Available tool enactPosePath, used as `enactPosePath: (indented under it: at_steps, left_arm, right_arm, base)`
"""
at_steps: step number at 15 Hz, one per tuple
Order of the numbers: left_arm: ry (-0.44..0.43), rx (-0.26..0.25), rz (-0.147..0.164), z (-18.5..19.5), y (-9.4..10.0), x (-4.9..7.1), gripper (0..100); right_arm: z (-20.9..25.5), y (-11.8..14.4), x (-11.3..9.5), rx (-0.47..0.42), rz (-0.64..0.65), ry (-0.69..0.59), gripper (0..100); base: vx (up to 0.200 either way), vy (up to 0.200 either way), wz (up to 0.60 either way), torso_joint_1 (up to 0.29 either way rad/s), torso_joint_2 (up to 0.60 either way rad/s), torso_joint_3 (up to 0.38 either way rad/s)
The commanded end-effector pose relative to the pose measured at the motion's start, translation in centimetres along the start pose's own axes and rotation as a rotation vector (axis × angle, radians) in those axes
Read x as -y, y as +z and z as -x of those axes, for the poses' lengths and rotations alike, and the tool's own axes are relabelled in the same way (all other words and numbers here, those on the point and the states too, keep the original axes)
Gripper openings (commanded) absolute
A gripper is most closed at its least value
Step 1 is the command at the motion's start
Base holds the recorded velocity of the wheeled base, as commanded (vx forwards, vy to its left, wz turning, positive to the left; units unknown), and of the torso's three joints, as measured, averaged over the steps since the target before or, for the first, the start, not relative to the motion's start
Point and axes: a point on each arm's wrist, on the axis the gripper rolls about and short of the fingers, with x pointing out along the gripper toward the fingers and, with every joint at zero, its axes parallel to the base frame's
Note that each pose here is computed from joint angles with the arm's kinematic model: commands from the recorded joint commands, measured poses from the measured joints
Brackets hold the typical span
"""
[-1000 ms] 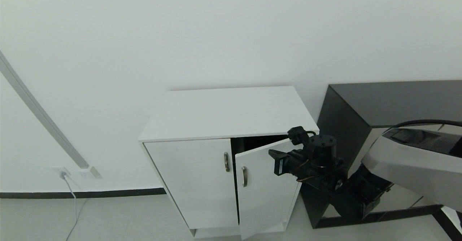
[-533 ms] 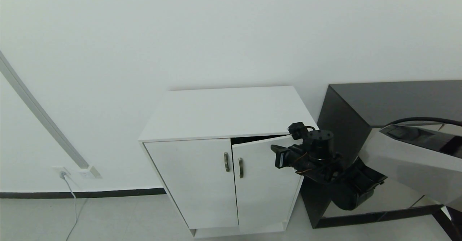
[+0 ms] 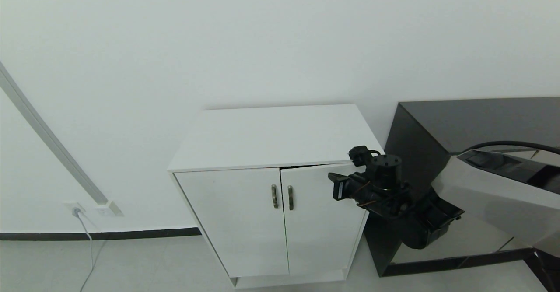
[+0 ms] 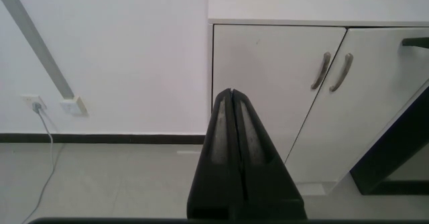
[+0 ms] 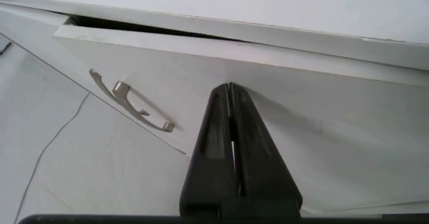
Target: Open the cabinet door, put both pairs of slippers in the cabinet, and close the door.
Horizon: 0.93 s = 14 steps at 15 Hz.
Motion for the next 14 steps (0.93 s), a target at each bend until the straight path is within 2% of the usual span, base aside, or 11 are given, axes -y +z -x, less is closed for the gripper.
enactPosePath:
  at_steps: [1, 14]
  left_arm:
    - [0.001, -0.001, 0.000, 0.0, 0.0, 0.0, 0]
    - [0.001, -0.001, 0.000, 0.0, 0.0, 0.0, 0]
  right_arm:
    - [-0.2, 0.0, 0.0, 0.005, 0.000, 0.001, 0]
    - [-1.3, -0.2, 0.2, 0.016, 0.004, -0.003, 0]
  base:
    - [0.000, 0.000, 0.00, 0.000, 0.00, 0.000]
    - [0.000, 0.000, 0.00, 0.000, 0.00, 0.000]
